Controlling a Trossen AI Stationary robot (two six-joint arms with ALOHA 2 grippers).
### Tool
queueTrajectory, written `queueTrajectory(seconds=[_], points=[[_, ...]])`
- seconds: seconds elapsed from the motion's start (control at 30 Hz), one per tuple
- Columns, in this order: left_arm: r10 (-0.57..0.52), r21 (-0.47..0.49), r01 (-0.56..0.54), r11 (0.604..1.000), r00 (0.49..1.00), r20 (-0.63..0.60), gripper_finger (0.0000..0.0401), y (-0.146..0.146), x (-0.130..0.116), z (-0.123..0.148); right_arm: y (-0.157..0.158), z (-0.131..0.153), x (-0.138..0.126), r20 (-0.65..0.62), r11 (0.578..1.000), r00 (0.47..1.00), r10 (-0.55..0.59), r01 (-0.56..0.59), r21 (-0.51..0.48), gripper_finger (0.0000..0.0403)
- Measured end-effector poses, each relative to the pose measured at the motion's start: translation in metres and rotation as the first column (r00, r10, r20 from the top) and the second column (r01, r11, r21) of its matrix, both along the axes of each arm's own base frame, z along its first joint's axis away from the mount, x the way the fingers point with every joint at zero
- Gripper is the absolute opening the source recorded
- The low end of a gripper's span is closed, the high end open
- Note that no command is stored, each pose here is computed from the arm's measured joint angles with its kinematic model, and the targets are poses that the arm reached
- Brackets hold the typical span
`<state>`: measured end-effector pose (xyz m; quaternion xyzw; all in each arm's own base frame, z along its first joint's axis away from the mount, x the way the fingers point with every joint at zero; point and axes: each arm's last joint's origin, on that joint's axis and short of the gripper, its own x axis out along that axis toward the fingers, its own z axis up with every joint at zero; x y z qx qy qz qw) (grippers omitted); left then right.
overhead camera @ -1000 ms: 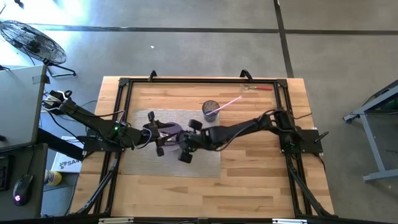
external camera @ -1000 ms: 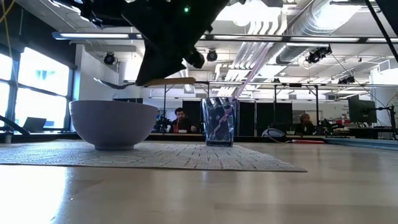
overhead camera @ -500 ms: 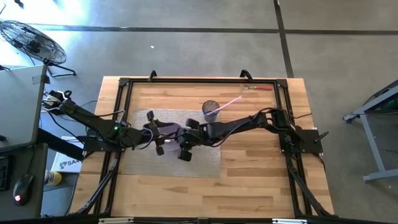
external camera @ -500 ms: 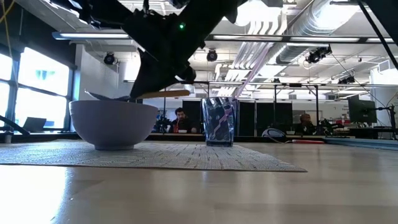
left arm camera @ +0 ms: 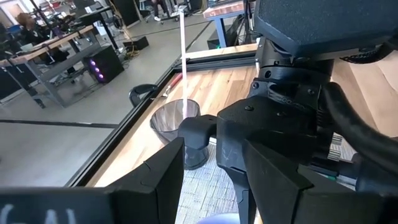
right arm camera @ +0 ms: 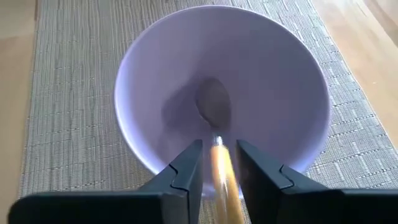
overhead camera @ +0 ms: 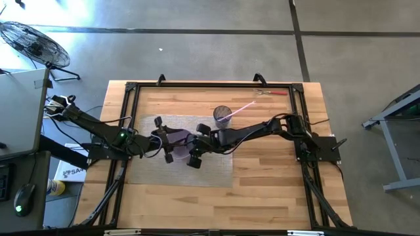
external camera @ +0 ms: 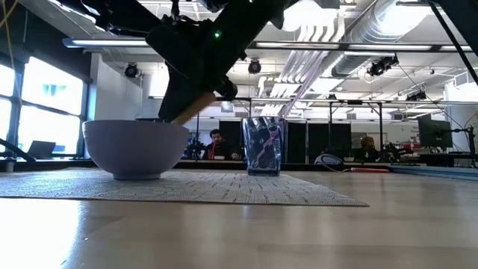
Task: Pick & Place Utensil
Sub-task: Put the red fork into the purple bowl on the gray mat
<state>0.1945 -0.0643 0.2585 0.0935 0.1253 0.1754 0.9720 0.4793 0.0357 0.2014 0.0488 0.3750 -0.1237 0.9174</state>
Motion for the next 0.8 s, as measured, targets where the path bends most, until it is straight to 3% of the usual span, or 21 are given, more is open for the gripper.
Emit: queueTrajectory(seconds=[0.2, 0.37, 0.6, 0.8], points=[[0.002, 0.002, -0.002, 1.000, 1.000, -0.002, 0.0166, 0.000, 0.000, 0.000, 0.003, 0.004, -0.001, 0.012, 0.999, 0.999, -0.034, 0.034, -0.021, 0.0098], [-0.015, 0.007, 0.015, 1.000, 1.000, -0.022, 0.0166, -0.001, 0.000, -0.003, 0.011, 0.041, -0.017, 0.048, 0.997, 0.998, -0.044, 0.047, -0.057, 0.0099], [-0.022, 0.007, 0.023, 1.000, 0.999, -0.029, 0.0166, -0.001, 0.000, -0.003, 0.028, 0.091, -0.070, -0.068, 0.990, 0.994, -0.090, 0.081, -0.116, 0.0099], [-0.031, 0.008, 0.031, 0.999, 0.999, -0.040, 0.0166, -0.001, -0.001, -0.004, 0.037, 0.130, -0.124, -0.125, 0.968, 0.969, -0.213, 0.192, -0.160, 0.0099]])
